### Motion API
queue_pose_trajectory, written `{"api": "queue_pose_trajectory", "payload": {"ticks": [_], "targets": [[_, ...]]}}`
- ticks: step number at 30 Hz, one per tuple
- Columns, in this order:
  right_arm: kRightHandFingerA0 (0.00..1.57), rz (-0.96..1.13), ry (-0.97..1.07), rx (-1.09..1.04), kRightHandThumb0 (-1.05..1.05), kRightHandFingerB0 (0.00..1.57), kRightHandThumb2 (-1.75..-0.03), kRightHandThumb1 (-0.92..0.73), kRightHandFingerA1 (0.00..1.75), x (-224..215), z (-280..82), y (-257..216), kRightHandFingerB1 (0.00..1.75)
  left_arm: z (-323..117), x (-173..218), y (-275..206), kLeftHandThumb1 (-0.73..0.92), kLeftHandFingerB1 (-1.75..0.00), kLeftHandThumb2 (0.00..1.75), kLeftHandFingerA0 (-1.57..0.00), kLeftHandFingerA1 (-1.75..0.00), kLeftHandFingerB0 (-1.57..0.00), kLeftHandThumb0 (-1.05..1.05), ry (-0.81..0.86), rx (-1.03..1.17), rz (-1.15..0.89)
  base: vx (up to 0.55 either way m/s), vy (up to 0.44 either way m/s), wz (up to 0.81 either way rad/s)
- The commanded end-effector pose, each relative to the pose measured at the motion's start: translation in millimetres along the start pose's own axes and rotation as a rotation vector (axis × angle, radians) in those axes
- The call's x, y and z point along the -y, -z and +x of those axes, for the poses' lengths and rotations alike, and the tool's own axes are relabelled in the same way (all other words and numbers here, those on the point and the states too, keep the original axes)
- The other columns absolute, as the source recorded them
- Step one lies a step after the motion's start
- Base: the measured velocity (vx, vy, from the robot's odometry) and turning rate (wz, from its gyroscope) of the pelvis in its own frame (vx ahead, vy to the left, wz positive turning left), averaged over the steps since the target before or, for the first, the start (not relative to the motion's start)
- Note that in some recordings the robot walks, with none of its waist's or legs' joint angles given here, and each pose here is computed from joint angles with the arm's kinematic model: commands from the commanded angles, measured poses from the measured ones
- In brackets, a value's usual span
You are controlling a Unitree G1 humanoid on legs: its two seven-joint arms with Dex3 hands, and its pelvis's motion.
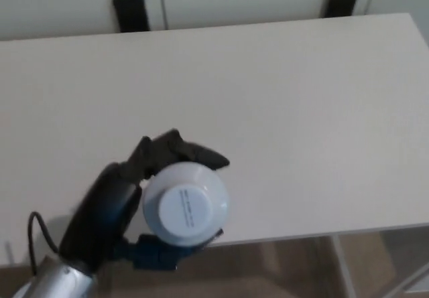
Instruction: The robot picks up a bottle from a person using its left hand and walk towards the table in frontand put the bottle on the table.
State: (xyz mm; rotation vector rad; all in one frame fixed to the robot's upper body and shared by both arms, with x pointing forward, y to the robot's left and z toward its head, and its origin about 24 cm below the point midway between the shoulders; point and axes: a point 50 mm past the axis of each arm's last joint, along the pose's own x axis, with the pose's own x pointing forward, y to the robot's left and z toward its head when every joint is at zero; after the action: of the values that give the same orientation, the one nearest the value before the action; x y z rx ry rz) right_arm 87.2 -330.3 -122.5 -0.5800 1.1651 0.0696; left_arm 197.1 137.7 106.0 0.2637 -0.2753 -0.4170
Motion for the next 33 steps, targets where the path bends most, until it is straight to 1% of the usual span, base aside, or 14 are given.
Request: {"api": "queue_pose_trajectory", "payload": {"ticks": [1,12,13,14,19,20,21,22,23,24,25,26,31,33], "targets": [[0.63,-0.02,0.018,0.005,-0.32,0.49,-0.61,-0.7,0.43,8.6,-1.0,-1.1,0.38,7.1,-6.0,-1.7,0.73,-1.12,0.82,-1.01,-1.35,-0.78,-0.17,-0.023,0.003,-0.028,0.03,0.048,0.07],[0.61,-0.019,0.008,-0.004,-0.32,0.49,-0.61,-0.71,0.43,9.2,-0.1,-2.9,0.37,20.2,-20.8,9.3,0.76,-1.1,0.85,-1.04,-1.33,-0.76,-0.14,-0.064,-0.032,-0.067,0.0,-0.001,0.01],[0.61,-0.019,0.006,-0.002,-0.33,0.49,-0.61,-0.71,0.43,8.3,-0.7,-1.3,0.38,29.0,-25.3,13.9,0.67,-1.15,0.93,-1.04,-1.36,-0.73,-0.17,-0.077,-0.046,-0.064,0.0,0.0,0.0],[0.61,-0.019,0.005,-0.001,-0.33,0.49,-0.61,-0.71,0.43,8.0,-1.0,-0.7,0.38,32.9,-27.3,15.8,0.67,-1.15,0.93,-1.04,-1.36,-0.73,-0.17,-0.082,-0.053,-0.063,0.0,0.0,0.0],[0.63,-0.011,0.0,0.002,-0.33,0.49,-0.61,-0.71,0.44,6.8,-0.8,-1.0,0.38,52.1,-31.9,25.4,0.5,-1.18,1.07,-1.03,-1.39,-0.74,-0.29,-0.08,-0.09,-0.071,0.0,-0.007,0.01],[0.62,-0.015,-0.001,0.003,-0.32,0.5,-0.61,-0.71,0.43,7.1,-0.7,-1.6,0.38,59.3,-32.4,30.2,0.41,-1.17,1.15,-1.02,-1.38,-0.79,-0.33,-0.076,-0.117,-0.08,0.0,0.0,0.0],[0.62,-0.015,-0.001,0.003,-0.32,0.5,-0.61,-0.71,0.43,7.1,-0.7,-1.7,0.38,60.3,-32.6,30.8,0.41,-1.17,1.15,-1.02,-1.38,-0.79,-0.33,-0.076,-0.12,-0.081,0.0,0.0,0.0],[0.62,-0.022,-0.005,0.005,-0.33,0.5,-0.61,-0.71,0.43,7.0,-0.7,-2.0,0.38,69.0,-33.4,36.5,0.34,-1.15,1.2,-1.03,-1.37,-0.88,-0.37,-0.075,-0.16,-0.105,0.0,0.0,0.0],[0.62,-0.024,-0.003,0.004,-0.32,0.49,-0.61,-0.71,0.43,7.2,-0.6,-2.1,0.38,72.5,-33.1,39.1,0.32,-1.09,1.17,-1.13,-1.26,-1.01,-0.42,-0.073,-0.179,-0.132,0.0,0.0,0.0],[0.62,-0.027,-0.001,0.004,-0.33,0.48,-0.61,-0.71,0.43,7.5,-0.5,-2.5,0.37,79.6,-32.7,44.3,0.27,-1.1,1.18,-1.14,-1.28,-1.05,-0.42,-0.066,-0.214,-0.171,0.0,0.0,0.0],[0.62,-0.025,-0.002,0.006,-0.33,0.48,-0.61,-0.71,0.43,7.4,-0.4,-2.8,0.37,82.1,-32.8,46.1,0.27,-1.1,1.18,-1.14,-1.28,-1.05,-0.42,-0.064,-0.224,-0.169,0.0,0.0,0.0],[0.61,-0.01,-0.007,0.008,-0.32,0.48,-0.61,-0.71,0.44,7.4,-0.2,-3.7,0.38,88.1,-32.2,50.2,0.23,-1.08,1.17,-1.14,-1.28,-1.12,-0.41,-0.058,-0.254,-0.173,0.0,0.0,0.0],[0.61,-0.033,-0.014,0.009,-0.34,0.48,-0.61,-0.71,0.43,7.4,-0.1,-4.3,0.38,96.8,-30.1,58.4,0.2,-1.05,1.2,-1.11,-1.3,-1.18,-0.36,-0.041,-0.317,-0.204,0.0,0.0,0.0],[0.58,-0.044,-0.02,0.006,-0.33,0.48,-0.61,-0.72,0.42,8.7,-0.2,-4.7,0.37,100.9,-27.3,66.6,0.16,-0.99,1.2,-1.09,-1.32,-1.22,-0.33,-0.029,-0.349,-0.241,0.0,0.0,0.0]]}}
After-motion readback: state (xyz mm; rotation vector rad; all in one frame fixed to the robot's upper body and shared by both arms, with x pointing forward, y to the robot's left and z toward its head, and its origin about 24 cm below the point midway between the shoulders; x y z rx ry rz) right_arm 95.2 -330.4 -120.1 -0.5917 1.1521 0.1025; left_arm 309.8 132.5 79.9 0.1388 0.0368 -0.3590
